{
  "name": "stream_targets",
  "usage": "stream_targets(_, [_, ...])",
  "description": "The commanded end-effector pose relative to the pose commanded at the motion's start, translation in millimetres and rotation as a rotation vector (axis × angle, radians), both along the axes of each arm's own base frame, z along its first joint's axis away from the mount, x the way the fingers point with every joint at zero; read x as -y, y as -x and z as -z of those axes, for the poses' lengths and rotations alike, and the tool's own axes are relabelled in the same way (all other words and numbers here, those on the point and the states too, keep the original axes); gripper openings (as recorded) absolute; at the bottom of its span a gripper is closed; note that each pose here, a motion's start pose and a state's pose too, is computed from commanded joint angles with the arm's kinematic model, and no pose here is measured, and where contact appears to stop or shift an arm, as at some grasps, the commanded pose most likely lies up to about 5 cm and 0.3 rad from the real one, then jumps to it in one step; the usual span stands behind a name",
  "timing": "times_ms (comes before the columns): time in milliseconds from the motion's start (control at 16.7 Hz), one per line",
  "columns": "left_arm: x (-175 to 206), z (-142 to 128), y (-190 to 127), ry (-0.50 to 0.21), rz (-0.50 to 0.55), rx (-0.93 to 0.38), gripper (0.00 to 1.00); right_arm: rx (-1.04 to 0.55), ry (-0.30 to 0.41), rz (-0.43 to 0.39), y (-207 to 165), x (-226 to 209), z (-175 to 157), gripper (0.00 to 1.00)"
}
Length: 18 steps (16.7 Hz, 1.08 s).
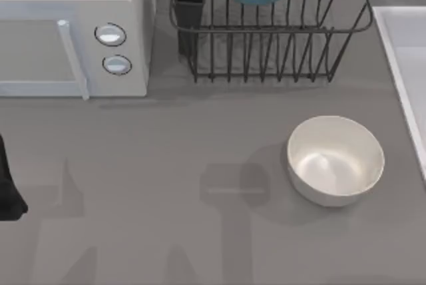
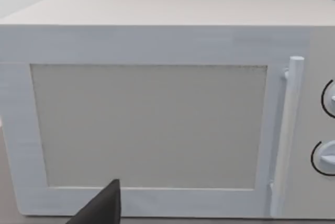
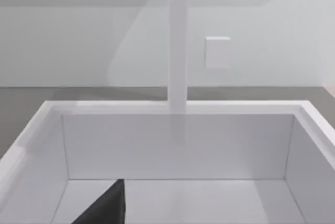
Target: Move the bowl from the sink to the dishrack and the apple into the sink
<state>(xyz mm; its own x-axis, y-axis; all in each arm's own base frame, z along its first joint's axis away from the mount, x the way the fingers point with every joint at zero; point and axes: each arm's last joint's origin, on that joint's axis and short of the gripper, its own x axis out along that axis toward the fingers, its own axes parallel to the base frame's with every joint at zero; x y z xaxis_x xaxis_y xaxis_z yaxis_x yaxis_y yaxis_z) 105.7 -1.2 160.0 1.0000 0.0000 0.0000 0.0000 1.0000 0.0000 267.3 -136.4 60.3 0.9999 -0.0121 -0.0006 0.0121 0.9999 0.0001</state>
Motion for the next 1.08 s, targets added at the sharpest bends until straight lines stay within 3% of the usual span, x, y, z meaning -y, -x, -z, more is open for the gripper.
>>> stream_targets(240, [0, 0, 0, 0.000, 0.000, 0.000, 1.00, -0.005, 0.001, 0.003, -2, -9, -21, 1.00])
stream_targets(540, [0, 0, 0, 0.000, 0.000, 0.000, 1.00, 0.004, 0.009, -0.002, 9, -39, -78, 1.00])
stream_targets(840, [0, 0, 0, 0.000, 0.000, 0.000, 1.00, 0.002, 0.001, -0.005, 58, -84, -125, 1.00])
stream_targets(1080, [0, 0, 0, 0.000, 0.000, 0.000, 1.00, 0.002, -0.007, -0.006, 109, -112, -130, 1.00])
